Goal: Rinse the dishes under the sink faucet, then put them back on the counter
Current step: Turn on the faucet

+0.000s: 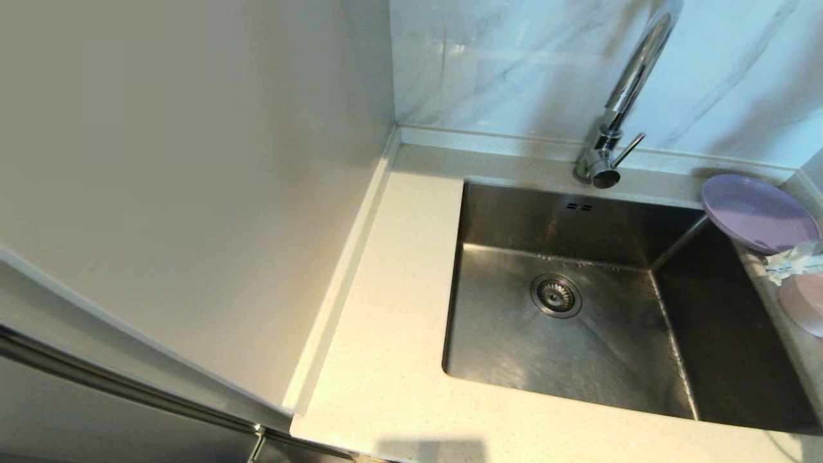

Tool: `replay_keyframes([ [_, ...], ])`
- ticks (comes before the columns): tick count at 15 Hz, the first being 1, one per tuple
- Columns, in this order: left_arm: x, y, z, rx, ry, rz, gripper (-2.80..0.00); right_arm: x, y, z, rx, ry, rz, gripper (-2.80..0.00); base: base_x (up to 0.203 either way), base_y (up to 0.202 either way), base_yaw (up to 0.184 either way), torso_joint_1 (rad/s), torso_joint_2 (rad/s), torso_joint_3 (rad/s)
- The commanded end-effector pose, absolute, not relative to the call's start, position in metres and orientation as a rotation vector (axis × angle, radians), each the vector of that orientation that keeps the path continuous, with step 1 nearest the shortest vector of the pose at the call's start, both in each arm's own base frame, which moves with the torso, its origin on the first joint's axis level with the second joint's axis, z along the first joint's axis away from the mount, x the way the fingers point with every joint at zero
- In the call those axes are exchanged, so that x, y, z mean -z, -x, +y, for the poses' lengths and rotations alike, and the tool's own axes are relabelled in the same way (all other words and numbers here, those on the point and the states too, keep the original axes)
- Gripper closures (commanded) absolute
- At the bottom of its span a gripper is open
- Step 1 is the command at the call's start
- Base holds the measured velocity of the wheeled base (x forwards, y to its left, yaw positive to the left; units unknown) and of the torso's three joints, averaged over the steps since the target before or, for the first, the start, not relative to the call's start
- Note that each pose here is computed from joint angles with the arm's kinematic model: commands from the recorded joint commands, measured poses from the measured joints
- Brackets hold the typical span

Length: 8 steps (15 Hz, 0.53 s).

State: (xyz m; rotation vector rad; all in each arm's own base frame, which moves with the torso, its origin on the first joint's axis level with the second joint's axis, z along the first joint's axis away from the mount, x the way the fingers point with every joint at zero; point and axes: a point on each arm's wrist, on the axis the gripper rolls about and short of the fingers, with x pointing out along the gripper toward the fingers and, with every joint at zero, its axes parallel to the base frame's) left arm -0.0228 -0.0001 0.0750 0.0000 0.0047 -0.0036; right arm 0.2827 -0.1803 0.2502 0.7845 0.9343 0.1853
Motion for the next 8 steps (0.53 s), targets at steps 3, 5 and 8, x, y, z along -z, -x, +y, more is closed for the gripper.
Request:
replay_keyframes([
  [3, -0.075, 0.023, 0.0, 0.003, 0.0, 0.005, 0.0, -0.257, -0.3, -0.188, -0.211, -0.895, 0.785, 0.0, 0.0, 0.0, 0.0, 0.0, 0.0, 0.0],
  [5, -0.075, 0.023, 0.0, 0.004, 0.0, 0.005, 0.0, -0.268, -0.321, -0.189, -0.176, -1.016, 0.68, 0.0, 0.0, 0.0, 0.0, 0.0, 0.0, 0.0],
  [8, -0.075, 0.023, 0.0, 0.003, 0.0, 0.005, 0.0, -0.288, -0.359, -0.178, -0.154, -1.194, 0.502, 0.0, 0.0, 0.0, 0.0, 0.0, 0.0, 0.0],
])
